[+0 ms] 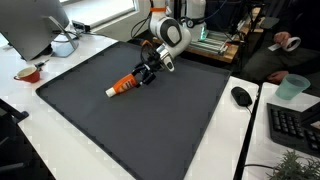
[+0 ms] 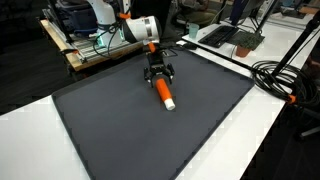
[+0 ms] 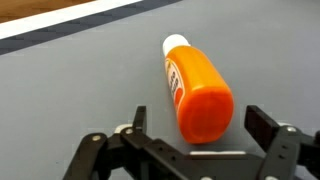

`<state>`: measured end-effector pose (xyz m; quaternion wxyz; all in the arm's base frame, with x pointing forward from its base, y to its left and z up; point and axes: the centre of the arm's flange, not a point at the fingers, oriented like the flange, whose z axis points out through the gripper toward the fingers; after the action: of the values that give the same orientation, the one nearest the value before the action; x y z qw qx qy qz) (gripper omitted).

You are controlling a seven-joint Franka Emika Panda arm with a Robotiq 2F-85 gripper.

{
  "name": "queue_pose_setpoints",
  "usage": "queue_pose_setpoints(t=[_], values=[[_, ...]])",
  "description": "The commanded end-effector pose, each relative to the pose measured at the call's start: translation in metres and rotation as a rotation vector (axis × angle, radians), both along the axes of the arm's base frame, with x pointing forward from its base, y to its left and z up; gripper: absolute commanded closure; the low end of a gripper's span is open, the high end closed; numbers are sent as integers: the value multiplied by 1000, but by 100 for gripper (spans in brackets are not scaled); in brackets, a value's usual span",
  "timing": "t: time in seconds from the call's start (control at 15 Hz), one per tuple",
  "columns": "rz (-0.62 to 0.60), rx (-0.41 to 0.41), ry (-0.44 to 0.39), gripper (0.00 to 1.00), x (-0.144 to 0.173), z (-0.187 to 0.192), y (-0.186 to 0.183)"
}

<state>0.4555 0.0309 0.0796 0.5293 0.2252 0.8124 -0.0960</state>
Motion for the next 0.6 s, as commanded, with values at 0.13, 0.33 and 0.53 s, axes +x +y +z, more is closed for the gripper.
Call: queue_pose_setpoints(t=[0.13,0.33,0.53], values=[[-26,-8,-20,0,9,-14,-17],[-20,-12,-31,29,11,-14,-16],[-22,-14,-28,47,12,-16,-16]])
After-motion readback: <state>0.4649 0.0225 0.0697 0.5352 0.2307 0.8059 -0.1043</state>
